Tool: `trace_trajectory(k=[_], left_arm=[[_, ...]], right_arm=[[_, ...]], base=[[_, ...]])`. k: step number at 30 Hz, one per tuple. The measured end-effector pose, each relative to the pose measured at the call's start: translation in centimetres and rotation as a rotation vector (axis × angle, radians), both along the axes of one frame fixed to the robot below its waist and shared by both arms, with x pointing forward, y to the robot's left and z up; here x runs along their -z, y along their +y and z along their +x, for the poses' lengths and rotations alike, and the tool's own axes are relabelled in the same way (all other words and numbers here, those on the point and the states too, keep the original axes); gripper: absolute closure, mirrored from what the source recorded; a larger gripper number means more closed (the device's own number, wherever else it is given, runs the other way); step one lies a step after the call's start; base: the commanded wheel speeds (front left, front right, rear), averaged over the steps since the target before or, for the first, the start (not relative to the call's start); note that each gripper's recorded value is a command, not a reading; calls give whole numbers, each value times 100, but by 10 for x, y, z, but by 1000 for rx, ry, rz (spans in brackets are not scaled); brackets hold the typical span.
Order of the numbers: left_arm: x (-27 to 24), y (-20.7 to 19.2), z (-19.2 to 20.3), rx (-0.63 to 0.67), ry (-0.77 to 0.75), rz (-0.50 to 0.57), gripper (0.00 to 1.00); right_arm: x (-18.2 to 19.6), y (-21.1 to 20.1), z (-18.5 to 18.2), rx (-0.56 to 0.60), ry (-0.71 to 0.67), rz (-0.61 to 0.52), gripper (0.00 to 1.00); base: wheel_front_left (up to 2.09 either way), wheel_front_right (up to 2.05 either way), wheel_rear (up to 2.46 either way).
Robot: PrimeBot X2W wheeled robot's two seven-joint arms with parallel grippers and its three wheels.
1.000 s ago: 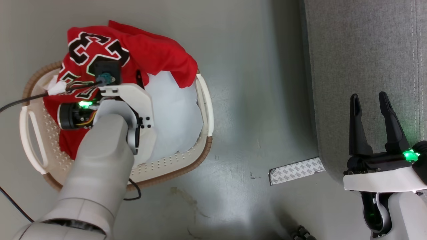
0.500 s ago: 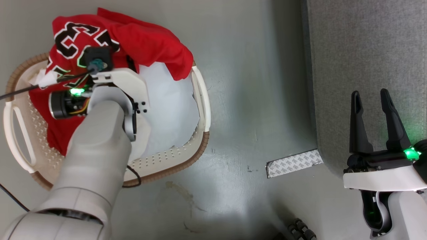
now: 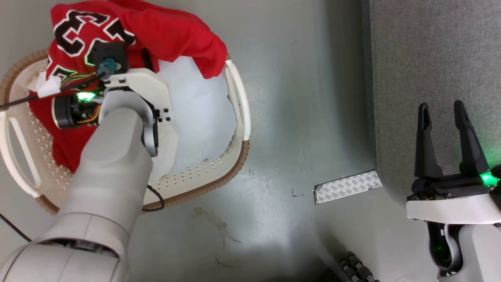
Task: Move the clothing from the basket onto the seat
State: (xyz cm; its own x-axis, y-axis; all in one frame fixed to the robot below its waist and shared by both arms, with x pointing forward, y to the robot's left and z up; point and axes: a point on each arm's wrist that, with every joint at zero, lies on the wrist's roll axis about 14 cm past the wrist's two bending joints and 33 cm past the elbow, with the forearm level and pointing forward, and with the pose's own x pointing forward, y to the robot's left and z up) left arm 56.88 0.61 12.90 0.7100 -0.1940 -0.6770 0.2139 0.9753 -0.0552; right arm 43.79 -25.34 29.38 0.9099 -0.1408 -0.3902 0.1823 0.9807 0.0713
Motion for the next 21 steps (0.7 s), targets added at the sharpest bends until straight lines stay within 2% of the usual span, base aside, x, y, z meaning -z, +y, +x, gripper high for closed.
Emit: trace_trajectory(k=[1,4,9,21], left_arm=[[1,0,1,-1,-1,0,53],[2,1,2,-3,-5,3,63],[3,1,2,-1,-11,2,99],[-2,1,6,16,-36,-7,100]], right_arm=[[1,0,0,-1,2,-2,0],[3,-1,0,-1,5,-6,0],[5,0,0,-4,9,-7,0],[9,2,3,-10,10,-7,0]], base=[[0,0,0],[0,0,0],[0,0,0],[0,0,0]])
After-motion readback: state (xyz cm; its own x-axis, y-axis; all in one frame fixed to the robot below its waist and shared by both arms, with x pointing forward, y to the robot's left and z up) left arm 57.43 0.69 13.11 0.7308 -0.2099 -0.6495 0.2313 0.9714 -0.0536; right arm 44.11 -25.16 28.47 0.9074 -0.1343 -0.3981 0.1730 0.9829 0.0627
